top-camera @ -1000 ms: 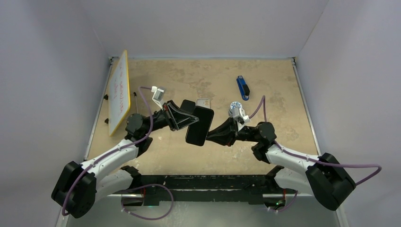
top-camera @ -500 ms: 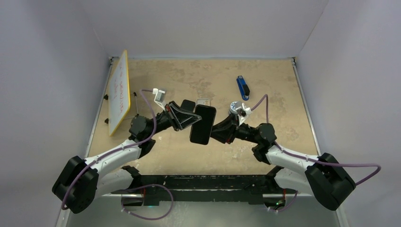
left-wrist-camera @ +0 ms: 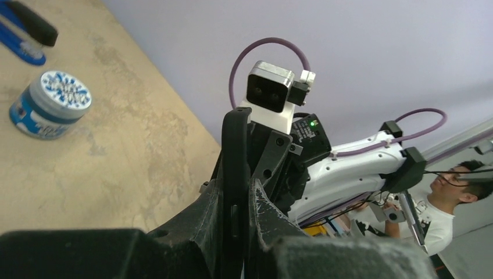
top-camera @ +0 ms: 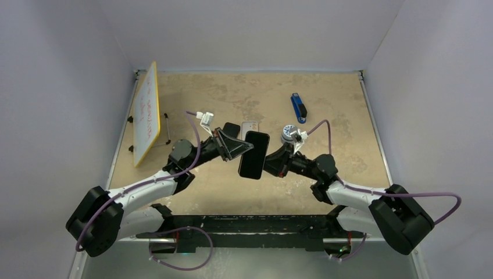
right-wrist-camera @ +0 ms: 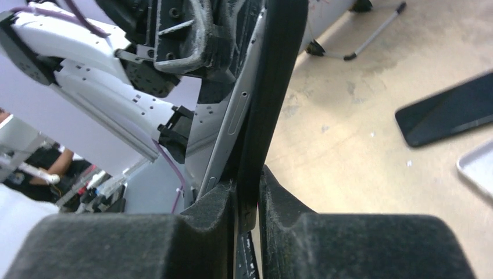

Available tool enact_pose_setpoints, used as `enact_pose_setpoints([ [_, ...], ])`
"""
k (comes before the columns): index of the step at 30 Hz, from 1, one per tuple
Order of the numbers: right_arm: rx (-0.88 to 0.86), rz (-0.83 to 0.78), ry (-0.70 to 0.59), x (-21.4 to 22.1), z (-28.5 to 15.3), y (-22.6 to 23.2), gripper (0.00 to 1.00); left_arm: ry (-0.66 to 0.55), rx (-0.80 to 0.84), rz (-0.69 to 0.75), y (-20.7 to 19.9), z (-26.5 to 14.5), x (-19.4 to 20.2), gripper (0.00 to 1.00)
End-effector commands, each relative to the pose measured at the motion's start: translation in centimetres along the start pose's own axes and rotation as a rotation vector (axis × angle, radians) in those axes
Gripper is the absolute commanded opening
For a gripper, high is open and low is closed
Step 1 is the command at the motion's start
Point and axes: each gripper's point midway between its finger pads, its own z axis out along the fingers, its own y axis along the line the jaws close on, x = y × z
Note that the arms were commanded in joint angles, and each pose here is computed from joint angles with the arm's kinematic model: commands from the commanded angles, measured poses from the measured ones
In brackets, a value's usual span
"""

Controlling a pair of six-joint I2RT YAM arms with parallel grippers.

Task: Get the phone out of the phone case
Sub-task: Remove the phone case from the phone.

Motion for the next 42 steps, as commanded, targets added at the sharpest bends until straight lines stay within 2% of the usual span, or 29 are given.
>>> enact_pose_setpoints([
  [1,0.013,-0.018,-0.148,-2.9,-0.1,0.6,0.14,0.157,-0.193,-0.042,4.6,-0.2,4.2,0.00],
  [4,0.077,0.032,-0.132,-1.5,-0.9,-0.7,0.08,0.168,-0.264,-0.038,6.4,-0.3,4.8,0.08],
  [7,0.133,0.083,-0.116,-0.2,-1.5,-1.8,0.00,0.173,-0.335,-0.026,8.0,-0.6,5.0,0.22],
  [11,0.190,0.122,-0.111,0.9,-2.2,-3.0,0.00,0.181,-0.437,0.004,10.1,-1.0,5.1,0.39],
  [16,0.249,0.153,-0.091,2.0,-2.6,-4.4,0.00,0.190,-0.549,0.054,11.9,-1.4,4.6,0.53],
  [25,0.382,0.242,-0.011,5.0,-2.9,-7.9,0.00,0.227,-0.671,0.193,12.6,-1.5,4.2,0.64],
  [31,0.407,0.324,0.026,6.8,-2.9,-9.0,0.00,0.251,-0.782,0.337,12.2,-1.8,4.1,0.66],
  [34,0.411,0.351,0.037,7.3,-2.7,-9.3,0.00,0.287,-0.841,0.386,12.5,-2.6,4.7,0.66],
  [42,0.467,0.444,0.060,8.4,-2.6,-10.6,0.00,0.402,-0.905,0.577,11.4,-1.8,7.8,0.67],
])
